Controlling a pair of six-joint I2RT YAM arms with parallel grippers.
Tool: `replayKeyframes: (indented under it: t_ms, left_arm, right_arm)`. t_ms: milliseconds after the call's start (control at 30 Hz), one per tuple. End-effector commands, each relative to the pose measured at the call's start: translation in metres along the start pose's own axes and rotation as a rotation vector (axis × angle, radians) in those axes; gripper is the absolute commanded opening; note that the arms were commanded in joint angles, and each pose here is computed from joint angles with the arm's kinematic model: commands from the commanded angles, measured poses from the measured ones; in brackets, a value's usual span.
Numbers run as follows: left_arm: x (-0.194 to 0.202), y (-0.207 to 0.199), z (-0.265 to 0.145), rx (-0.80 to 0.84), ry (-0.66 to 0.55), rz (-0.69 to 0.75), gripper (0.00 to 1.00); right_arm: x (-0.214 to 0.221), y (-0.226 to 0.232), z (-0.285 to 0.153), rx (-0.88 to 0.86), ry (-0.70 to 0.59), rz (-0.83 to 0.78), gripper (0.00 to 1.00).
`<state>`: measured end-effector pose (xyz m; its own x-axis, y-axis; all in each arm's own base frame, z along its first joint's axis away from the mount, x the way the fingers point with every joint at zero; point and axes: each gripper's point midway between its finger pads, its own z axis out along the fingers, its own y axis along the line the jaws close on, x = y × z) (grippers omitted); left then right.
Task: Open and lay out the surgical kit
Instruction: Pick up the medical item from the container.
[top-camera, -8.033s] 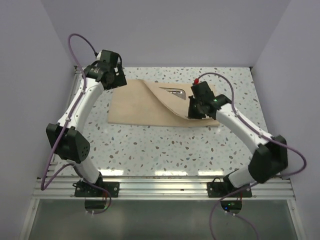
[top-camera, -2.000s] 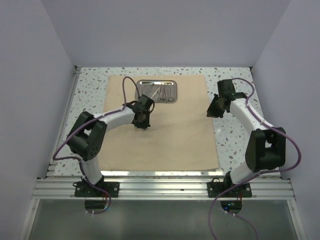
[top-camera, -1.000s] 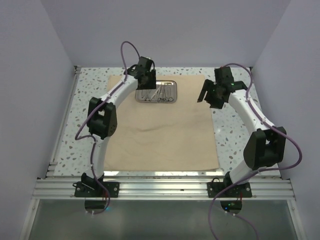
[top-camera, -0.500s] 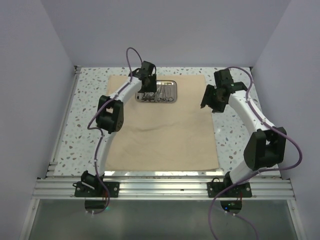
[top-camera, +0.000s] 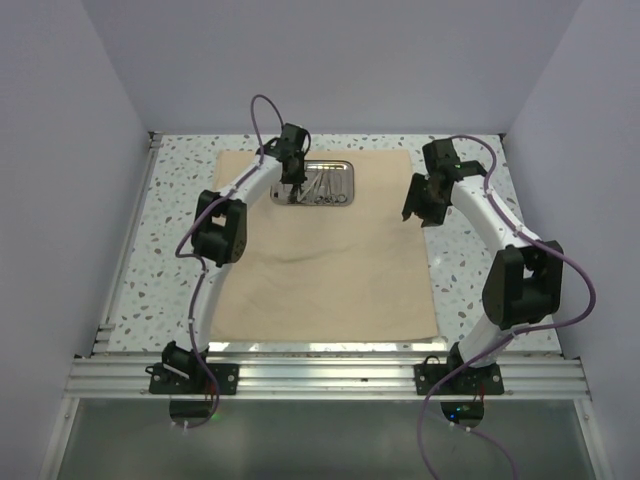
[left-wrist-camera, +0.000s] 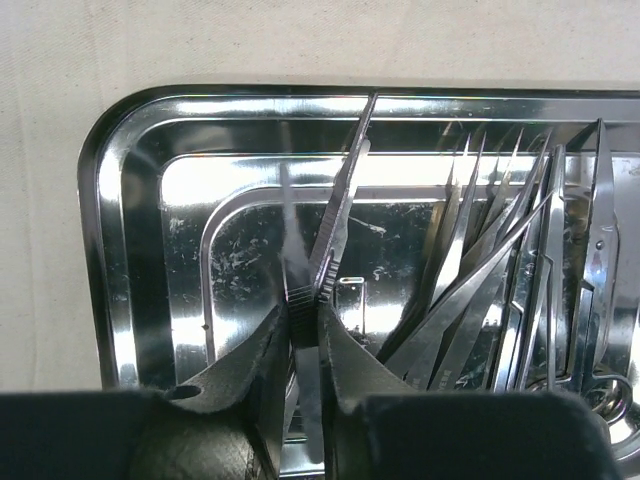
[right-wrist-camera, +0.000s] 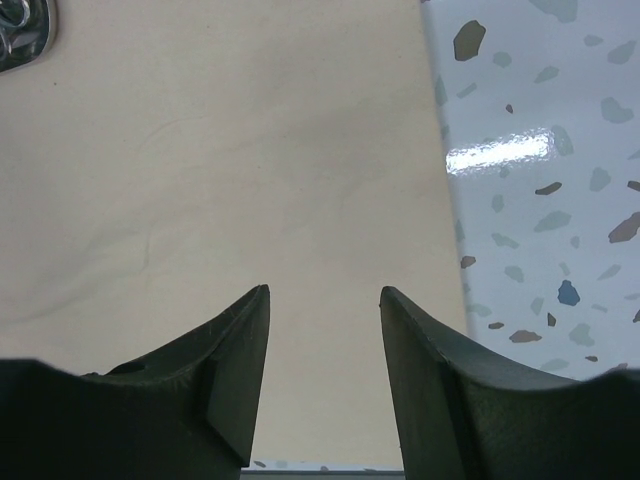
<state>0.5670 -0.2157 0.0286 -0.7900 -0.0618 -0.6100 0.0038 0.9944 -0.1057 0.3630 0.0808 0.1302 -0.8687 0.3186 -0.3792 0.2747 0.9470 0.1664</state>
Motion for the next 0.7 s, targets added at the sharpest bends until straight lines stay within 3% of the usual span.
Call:
replayKeyframes:
  t_ms: [0, 267, 667]
  left_arm:
    - [0.037, 0.018, 0.013, -0.050, 0.100, 0.016, 0.18]
    - [0.037, 0.023, 0.008, -0.072, 0.102, 0.020, 0.00]
    - [-0.046, 0.017, -0.061, -0.074, -0.101, 0.008, 0.00]
  right_arm:
    - [-0.006, 0.001, -0.006, -0.003, -0.015, -0.021, 0.52]
    - [0.000, -0.002, -0.001, -0.002, 0.000, -0.020, 0.49]
    - [-0.007, 0.006, -0.011, -0.039, -0.034, -0.017, 0.44]
